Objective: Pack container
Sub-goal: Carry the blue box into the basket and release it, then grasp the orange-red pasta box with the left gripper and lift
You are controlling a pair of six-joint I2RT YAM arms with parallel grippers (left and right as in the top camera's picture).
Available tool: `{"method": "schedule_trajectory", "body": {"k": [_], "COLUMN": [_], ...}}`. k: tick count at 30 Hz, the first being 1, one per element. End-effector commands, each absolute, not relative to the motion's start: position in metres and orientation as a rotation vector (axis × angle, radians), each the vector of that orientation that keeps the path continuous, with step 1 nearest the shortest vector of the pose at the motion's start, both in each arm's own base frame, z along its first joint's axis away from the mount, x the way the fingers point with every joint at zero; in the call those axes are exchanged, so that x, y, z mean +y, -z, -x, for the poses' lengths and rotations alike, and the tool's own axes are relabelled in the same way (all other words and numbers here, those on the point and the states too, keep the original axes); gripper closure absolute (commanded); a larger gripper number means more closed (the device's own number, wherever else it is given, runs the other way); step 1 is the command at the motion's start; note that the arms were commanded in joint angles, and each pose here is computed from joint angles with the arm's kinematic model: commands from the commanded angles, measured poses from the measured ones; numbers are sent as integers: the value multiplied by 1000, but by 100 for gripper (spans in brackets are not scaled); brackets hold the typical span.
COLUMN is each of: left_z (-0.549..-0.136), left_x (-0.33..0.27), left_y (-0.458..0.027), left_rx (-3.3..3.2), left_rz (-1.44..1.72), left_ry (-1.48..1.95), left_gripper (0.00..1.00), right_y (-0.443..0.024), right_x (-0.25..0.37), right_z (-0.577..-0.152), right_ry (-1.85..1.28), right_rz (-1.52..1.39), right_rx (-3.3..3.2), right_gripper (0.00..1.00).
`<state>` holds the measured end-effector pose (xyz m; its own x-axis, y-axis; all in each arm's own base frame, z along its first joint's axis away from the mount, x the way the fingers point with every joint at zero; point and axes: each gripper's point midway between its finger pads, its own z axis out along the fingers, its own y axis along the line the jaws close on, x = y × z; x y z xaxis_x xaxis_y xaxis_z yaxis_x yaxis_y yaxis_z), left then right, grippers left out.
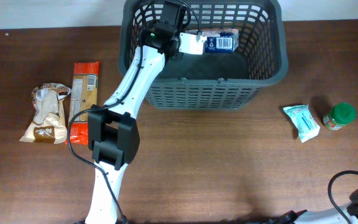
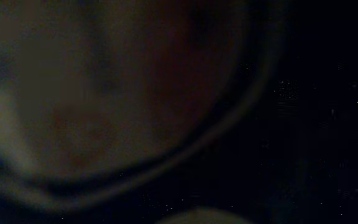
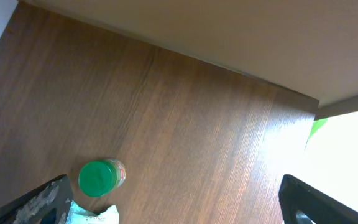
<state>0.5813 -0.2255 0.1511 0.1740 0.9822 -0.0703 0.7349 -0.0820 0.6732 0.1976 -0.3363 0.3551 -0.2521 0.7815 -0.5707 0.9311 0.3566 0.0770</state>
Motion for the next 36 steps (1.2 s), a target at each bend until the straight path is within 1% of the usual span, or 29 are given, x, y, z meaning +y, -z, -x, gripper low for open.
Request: {"method": "schedule_trajectory", "body": {"k": [1, 3, 6, 7, 8, 12, 13, 14, 15, 16, 18, 19, 21, 22, 23, 25, 26, 29, 32, 36], "left_z": [-583, -580, -574, -574, -572, -568, -567, -567, -565, -563, -562, -560, -557, -552, -543, -521, -494, -460, -432, -410], "left_x": [-226, -224, -224, -223, -222, -230, -232, -233, -235, -235, -233, -231, -225, -211, -197, -178, -157, -126, -95, -48], "left_y": [-127, -117, -121, -127, -132, -149, -150, -150, -150, -150, -159, -176, -214, -257, -288, -320, -348, -377, -394, -392], "left_rx": [1736, 1799, 1849, 1859, 1866, 1840, 1835, 1833, 1832, 1841, 1874, 1897, 1920, 1957, 1984, 2024, 2074, 2144, 2209, 2317], "left_rz": [-1793, -1761, -1739, -1725, -1718, -1709, -1708, -1710, -1716, -1717, -1658, -1577, -1424, -1202, -1059, -963, -852, -647, -436, -199], "left_ry": [-462, -431, -451, -477, -510, -560, -559, -559, -557, -574, -621, -654, -688, -696, -694, -659, -611, -517, -364, -260], "left_gripper": [93, 83, 80, 76, 75, 75, 70, 58, 20, 1, 1, 1, 1, 1, 1, 1, 1, 1, 1, 1], "right_y": [-355, -355, -355, -355, -355, -355, -355, -355, -355, -355, -355, -355, -355, -355, -355, -355, -355, -355, -355, -355], "right_x": [-337, -337, -337, -337, -337, -337, -337, -337, -337, -337, -337, -337, -337, -337, -337, -337, -337, -337, -337, -337], "right_z": [-198, -198, -198, -198, -198, -198, -198, -198, -198, -198, -198, -198, -198, -198, -198, -198, -198, -198, -198, -198], "right_ry": [367, 367, 366, 367, 367, 367, 367, 367, 367, 367, 367, 367, 367, 367, 367, 367, 367, 366, 367, 366], "right_rz": [-1491, -1491, -1491, -1491, -1491, -1491, -1491, -1491, -1491, -1491, -1491, -1491, -1491, -1491, -1491, -1491, -1491, -1491, -1491, -1491], "right_rx": [2094, 2094, 2094, 2094, 2094, 2094, 2094, 2094, 2094, 2094, 2094, 2094, 2094, 2094, 2094, 2094, 2094, 2094, 2094, 2094], "right_gripper": [1, 1, 1, 1, 1, 1, 1, 1, 1, 1, 1, 1, 1, 1, 1, 1, 1, 1, 1, 1]}}
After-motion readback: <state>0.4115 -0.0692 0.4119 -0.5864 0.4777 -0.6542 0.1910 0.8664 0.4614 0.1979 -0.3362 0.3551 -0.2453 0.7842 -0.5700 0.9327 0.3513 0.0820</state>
